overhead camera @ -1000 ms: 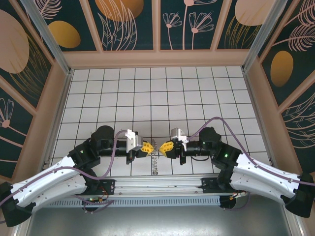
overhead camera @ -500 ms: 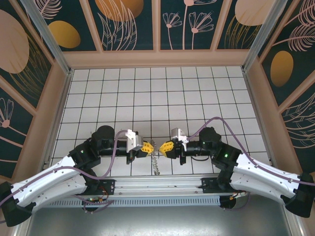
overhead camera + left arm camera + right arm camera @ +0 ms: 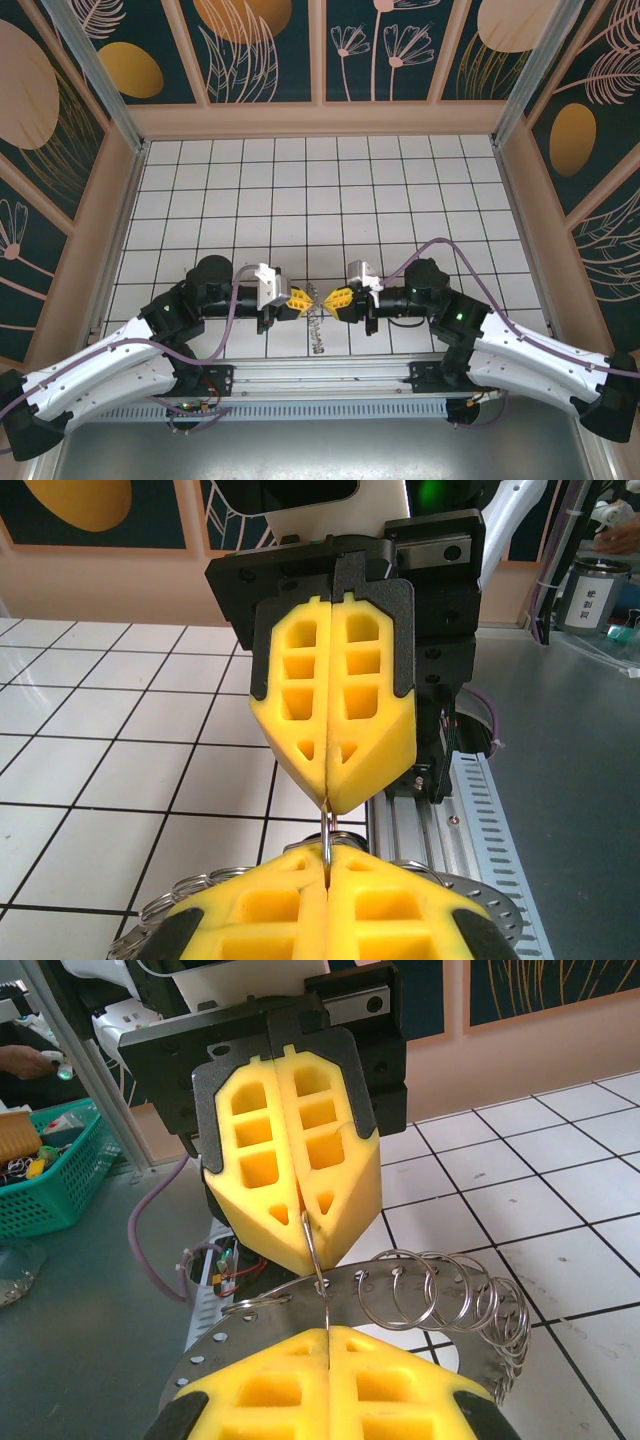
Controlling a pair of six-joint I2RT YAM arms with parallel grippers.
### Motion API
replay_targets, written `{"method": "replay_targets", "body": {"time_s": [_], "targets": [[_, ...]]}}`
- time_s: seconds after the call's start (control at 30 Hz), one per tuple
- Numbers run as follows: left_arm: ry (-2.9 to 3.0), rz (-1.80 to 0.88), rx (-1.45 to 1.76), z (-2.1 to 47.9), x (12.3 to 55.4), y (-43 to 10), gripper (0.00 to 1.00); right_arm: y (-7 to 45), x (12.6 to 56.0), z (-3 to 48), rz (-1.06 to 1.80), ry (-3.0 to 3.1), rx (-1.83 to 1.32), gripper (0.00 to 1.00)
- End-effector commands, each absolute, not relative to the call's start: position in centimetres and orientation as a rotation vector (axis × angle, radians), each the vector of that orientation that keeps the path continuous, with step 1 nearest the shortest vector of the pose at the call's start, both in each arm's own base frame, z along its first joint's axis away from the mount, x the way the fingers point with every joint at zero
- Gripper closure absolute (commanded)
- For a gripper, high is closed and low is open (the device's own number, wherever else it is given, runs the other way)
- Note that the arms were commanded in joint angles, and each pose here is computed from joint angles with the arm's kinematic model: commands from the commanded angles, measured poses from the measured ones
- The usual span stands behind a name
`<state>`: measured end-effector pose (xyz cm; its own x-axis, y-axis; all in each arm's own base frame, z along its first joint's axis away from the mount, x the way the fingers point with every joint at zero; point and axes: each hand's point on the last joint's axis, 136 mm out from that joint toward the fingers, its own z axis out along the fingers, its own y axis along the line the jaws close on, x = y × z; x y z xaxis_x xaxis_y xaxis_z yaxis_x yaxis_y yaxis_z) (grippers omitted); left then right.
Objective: Put the keys on the keyring
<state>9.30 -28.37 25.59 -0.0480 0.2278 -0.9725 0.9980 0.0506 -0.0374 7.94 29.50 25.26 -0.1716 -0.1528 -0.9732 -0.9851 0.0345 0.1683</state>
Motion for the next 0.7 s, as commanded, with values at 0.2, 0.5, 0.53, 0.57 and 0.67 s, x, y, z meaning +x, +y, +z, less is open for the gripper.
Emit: {"method": "replay_targets", "body": {"time_s": [0.2,0.5,0.53,0.57,0.67], "targets": [[1.375,-1.110,1.323,27.19,8.88,-28.56,1.00,29.71,8.06,27.61,1.245,1.376,-1.210,1.00],[1.375,-1.109,1.322,27.22,8.93,-28.56,1.00,29.80,8.09,27.65,1.244,1.375,-1.214,1.00],[1.376,-1.110,1.322,27.16,8.93,-28.57,1.00,29.78,8.07,27.72,1.244,1.372,-1.214,1.00],[1.375,-1.110,1.323,27.19,8.91,-28.58,1.00,29.78,8.08,27.68,1.243,1.372,-1.214,1.00],[1.377,-1.110,1.323,27.15,8.95,-28.62,1.00,29.74,8.00,27.81,1.247,1.368,-1.215,1.00]]}}
